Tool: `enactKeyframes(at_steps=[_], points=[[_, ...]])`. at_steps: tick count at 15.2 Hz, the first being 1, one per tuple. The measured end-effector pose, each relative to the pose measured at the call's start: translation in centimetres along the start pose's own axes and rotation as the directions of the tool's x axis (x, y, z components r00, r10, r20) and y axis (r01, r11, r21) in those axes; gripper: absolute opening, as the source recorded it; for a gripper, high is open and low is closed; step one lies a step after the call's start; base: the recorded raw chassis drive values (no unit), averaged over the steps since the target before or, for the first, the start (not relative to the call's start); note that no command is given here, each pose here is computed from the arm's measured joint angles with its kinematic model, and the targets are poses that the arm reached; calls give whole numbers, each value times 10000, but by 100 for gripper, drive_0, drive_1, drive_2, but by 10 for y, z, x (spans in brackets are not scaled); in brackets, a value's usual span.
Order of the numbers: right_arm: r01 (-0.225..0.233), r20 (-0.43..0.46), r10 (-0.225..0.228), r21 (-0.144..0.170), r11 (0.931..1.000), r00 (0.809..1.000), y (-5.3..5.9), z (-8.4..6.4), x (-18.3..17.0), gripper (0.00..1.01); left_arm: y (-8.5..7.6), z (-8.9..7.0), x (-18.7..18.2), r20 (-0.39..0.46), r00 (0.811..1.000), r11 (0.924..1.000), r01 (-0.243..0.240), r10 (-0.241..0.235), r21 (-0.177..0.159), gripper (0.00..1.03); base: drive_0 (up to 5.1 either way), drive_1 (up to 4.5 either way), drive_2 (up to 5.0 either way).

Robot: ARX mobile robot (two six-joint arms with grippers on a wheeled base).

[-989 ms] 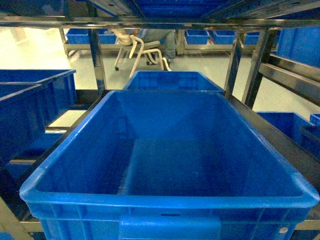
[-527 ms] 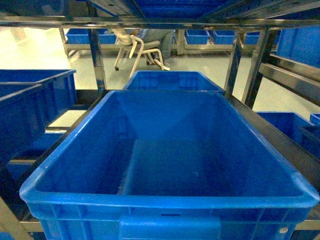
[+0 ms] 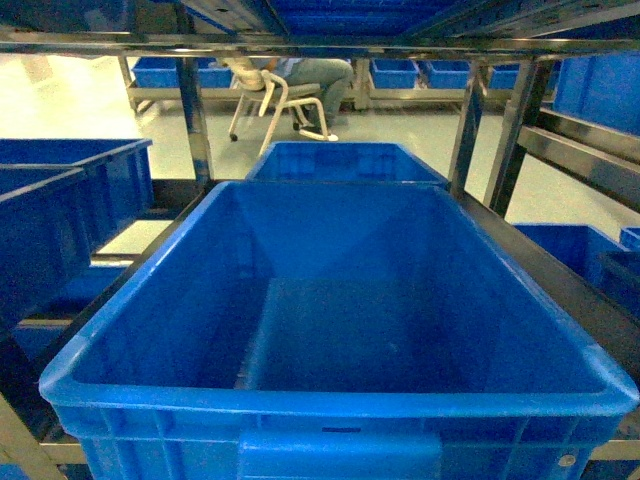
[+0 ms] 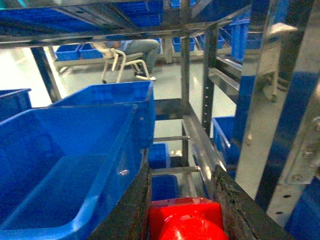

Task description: Pick red block from blue box to shelf

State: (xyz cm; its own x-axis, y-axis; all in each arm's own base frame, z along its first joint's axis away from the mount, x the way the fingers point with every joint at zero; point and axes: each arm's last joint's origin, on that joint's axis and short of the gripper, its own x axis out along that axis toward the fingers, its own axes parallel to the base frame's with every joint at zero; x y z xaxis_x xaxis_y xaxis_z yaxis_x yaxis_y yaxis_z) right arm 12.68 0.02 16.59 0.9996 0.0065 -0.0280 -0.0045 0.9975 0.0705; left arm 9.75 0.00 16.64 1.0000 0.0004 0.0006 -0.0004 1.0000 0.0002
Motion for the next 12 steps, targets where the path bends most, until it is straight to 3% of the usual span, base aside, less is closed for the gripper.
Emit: enactKeyframes(at_steps=[1, 2, 4, 6, 8, 10, 12], points=[[-1320, 372, 1304, 459, 9902, 9908, 16, 1, 11, 29, 0, 0, 0, -4, 10000, 10000, 0, 0, 0, 98, 0, 0, 0], [-1928, 568, 1902, 454, 9802, 9801, 26, -1, 18, 29, 0, 0, 0, -4, 10000, 10000, 0, 0, 0, 98, 0, 0, 0], [-2606, 885, 2573, 271, 9651, 9623, 45, -11, 32, 29, 0, 0, 0, -4, 10000, 10000, 0, 0, 0, 98, 0, 0, 0], [-2548, 90, 2548, -31, 9670, 9669, 50, -26, 50, 29, 0, 0, 0, -4, 10000, 10000, 0, 0, 0, 98, 0, 0, 0], [-2706, -1177, 2669, -164, 9625, 9565, 53, -46, 68, 29, 0, 0, 0, -4, 10000, 10000, 0, 0, 0, 98, 0, 0, 0], [-2868, -1234, 2814, -278, 9576, 9516, 57, -45, 82, 29, 0, 0, 0, -4, 10000, 10000, 0, 0, 0, 98, 0, 0, 0], [-3037, -456, 3016, -491, 9515, 9523, 65, -29, 93, 29, 0, 0, 0, -4, 10000, 10000, -4, 4, 0, 98, 0, 0, 0]])
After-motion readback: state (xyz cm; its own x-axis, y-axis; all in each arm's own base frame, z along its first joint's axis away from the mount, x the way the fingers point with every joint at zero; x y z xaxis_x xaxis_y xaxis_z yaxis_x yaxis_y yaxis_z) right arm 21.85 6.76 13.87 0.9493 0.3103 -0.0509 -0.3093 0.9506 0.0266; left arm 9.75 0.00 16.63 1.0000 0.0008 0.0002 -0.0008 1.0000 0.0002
